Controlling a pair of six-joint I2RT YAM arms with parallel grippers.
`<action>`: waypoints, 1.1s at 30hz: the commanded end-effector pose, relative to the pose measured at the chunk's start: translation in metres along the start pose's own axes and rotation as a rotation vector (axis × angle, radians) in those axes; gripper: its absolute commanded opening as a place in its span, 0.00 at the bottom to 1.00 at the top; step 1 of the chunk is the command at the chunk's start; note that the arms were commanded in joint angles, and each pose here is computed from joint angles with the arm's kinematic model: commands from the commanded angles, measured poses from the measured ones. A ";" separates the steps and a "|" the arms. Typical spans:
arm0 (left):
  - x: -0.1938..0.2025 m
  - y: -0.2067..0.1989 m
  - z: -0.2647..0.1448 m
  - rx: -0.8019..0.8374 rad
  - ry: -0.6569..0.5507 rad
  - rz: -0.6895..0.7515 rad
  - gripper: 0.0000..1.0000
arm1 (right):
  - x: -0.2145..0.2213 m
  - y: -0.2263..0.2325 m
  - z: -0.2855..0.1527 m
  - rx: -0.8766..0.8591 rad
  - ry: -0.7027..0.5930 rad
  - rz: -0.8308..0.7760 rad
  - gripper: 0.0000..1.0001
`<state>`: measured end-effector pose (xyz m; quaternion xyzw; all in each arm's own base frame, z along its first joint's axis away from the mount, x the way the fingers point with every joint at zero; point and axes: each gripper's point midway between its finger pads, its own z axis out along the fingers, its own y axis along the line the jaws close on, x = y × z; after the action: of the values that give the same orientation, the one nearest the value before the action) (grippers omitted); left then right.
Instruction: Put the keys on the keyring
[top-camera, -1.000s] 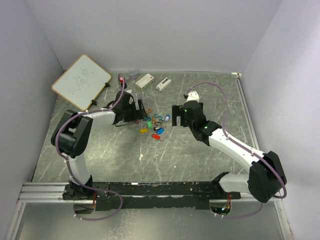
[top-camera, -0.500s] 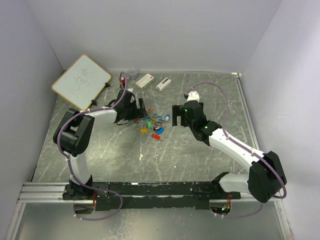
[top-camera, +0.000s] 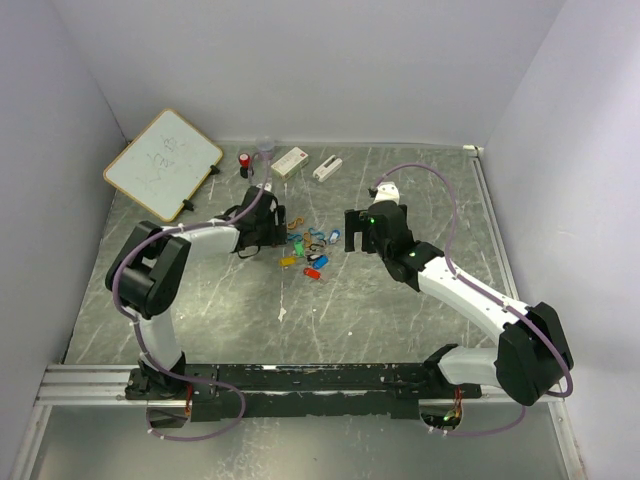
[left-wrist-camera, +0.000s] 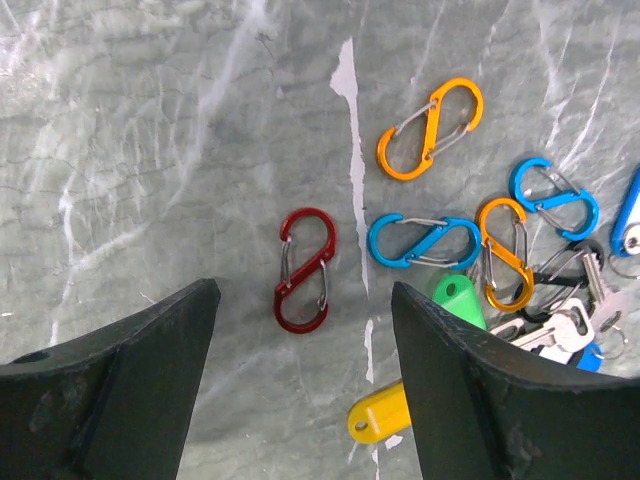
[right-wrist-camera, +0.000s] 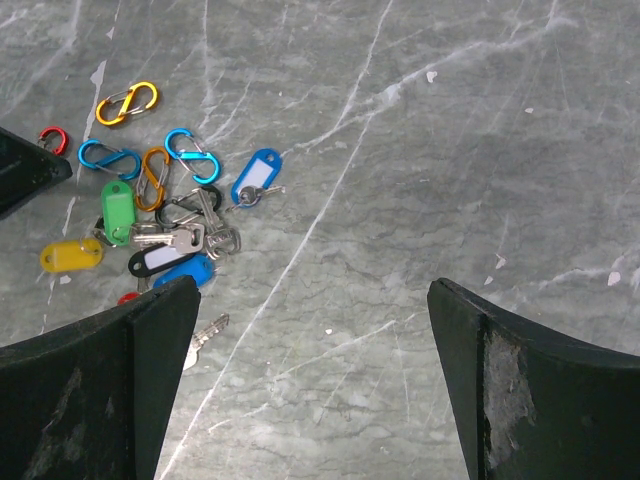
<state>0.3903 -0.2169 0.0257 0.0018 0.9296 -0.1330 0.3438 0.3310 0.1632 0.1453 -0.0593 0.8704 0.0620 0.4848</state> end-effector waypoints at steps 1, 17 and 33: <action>0.008 0.007 -0.002 -0.118 0.015 0.097 0.79 | -0.003 -0.003 0.000 0.006 -0.018 0.004 1.00; 0.011 0.014 0.008 -0.180 -0.007 0.139 0.67 | -0.004 -0.005 -0.002 0.012 -0.021 0.003 1.00; 0.022 0.009 0.021 -0.226 0.012 0.202 0.50 | -0.001 -0.008 -0.003 0.020 -0.019 0.003 1.00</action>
<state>0.4004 -0.2150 0.0162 0.0388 0.9255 -0.0108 0.3766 0.3308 0.1613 0.1440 -0.0581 0.8711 0.0600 0.4839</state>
